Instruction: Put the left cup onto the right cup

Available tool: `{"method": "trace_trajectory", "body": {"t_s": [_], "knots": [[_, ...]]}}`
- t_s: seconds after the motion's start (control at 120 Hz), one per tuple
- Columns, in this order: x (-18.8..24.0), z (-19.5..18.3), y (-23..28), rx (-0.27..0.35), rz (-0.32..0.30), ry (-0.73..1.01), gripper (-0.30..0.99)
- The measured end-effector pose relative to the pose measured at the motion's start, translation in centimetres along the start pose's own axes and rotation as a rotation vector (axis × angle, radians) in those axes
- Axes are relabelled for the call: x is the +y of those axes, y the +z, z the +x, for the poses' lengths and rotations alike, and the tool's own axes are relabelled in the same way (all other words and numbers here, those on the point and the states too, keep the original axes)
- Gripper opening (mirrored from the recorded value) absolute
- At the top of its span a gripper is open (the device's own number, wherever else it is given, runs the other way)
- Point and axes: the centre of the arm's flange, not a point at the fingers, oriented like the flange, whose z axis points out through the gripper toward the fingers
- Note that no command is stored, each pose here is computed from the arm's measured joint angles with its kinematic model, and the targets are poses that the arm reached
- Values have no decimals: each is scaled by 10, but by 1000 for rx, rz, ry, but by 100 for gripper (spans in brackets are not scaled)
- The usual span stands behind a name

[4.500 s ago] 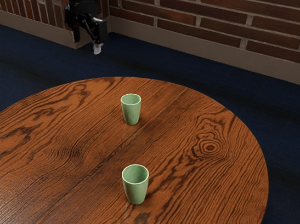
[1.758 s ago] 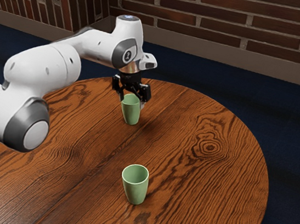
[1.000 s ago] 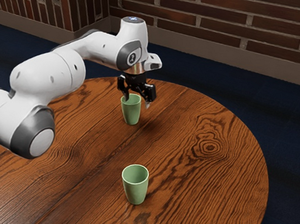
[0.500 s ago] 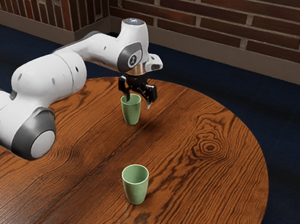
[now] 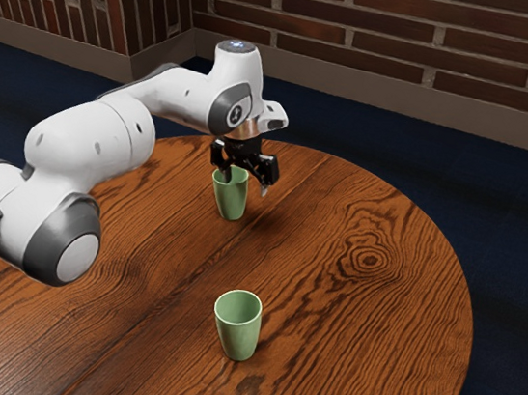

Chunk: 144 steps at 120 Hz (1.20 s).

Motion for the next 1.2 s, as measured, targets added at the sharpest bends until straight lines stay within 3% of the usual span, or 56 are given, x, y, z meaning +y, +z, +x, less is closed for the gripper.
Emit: {"method": "trace_trajectory", "body": {"t_s": [0.708, 0.808, 1.058, 1.2], "knots": [[-6, -1, 19, -8, 16, -12, 63], [-6, -1, 21, -7, 18, -13, 53], [-7, -1, 23, -6, 19, -19, 13], [-7, -1, 22, -7, 21, -25, 1]]}}
